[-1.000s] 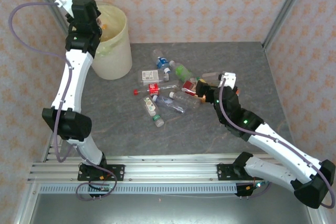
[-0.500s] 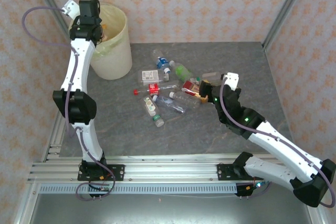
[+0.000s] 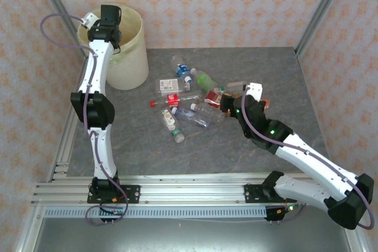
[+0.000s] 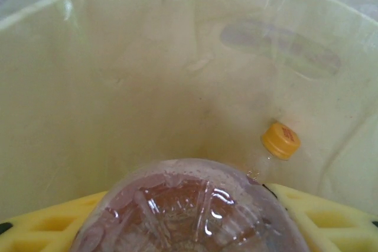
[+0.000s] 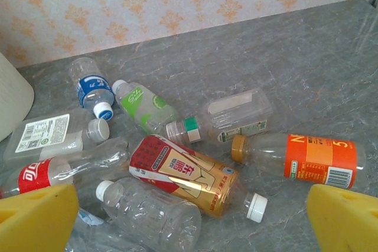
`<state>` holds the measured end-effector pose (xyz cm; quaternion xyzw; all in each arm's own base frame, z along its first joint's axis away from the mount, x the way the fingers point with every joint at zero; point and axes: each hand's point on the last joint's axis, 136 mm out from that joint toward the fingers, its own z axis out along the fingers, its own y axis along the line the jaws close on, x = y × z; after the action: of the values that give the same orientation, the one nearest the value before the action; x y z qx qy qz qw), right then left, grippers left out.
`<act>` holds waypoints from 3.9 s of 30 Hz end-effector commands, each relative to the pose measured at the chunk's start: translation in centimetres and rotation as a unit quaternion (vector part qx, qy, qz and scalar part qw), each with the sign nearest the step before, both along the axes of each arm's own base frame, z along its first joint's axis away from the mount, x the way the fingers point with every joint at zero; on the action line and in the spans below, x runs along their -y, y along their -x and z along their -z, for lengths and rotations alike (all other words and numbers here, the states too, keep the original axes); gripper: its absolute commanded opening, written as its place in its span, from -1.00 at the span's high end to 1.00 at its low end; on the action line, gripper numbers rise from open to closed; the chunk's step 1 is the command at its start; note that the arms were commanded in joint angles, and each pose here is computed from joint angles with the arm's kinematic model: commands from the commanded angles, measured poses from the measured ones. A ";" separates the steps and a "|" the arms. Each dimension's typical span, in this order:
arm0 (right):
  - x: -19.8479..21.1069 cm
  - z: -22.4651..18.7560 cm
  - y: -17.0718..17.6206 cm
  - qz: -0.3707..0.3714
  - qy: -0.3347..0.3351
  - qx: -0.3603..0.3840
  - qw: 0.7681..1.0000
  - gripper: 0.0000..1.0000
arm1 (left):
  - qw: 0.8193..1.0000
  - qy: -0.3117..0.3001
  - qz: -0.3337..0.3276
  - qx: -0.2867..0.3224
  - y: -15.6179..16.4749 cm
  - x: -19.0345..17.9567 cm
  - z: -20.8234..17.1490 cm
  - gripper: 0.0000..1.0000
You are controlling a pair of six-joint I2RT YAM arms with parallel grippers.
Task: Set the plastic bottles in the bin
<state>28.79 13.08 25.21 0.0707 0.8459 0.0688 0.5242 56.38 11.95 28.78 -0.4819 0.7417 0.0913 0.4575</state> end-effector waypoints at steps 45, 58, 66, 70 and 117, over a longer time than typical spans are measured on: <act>2.7 2.2 0.2 0.106 -0.122 0.040 0.986 -0.98 | 0.932 0.130 0.334 0.051 23.3 22.5 -1.8 -1.00; 3.0 3.7 0.7 0.117 -0.132 0.014 0.984 -0.98 | 0.942 0.114 0.309 -0.059 25.9 24.1 12.4 -1.00; 3.2 4.3 0.7 0.130 -0.145 0.016 0.981 -0.98 | 0.936 0.093 0.314 -0.132 24.3 25.7 16.5 -1.00; 3.1 4.3 0.8 0.123 -0.138 0.012 0.983 -0.98 | 0.937 0.089 0.297 -0.163 23.7 25.8 18.6 -1.00; 3.3 4.9 0.5 0.121 -0.101 0.007 0.987 -0.98 | 0.921 0.103 0.346 -0.146 22.1 28.3 22.3 0.10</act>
<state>28.04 10.75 20.13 0.2166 0.8249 0.1109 0.5102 34.31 -16.61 4.59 -0.2393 0.9288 -0.0811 0.2712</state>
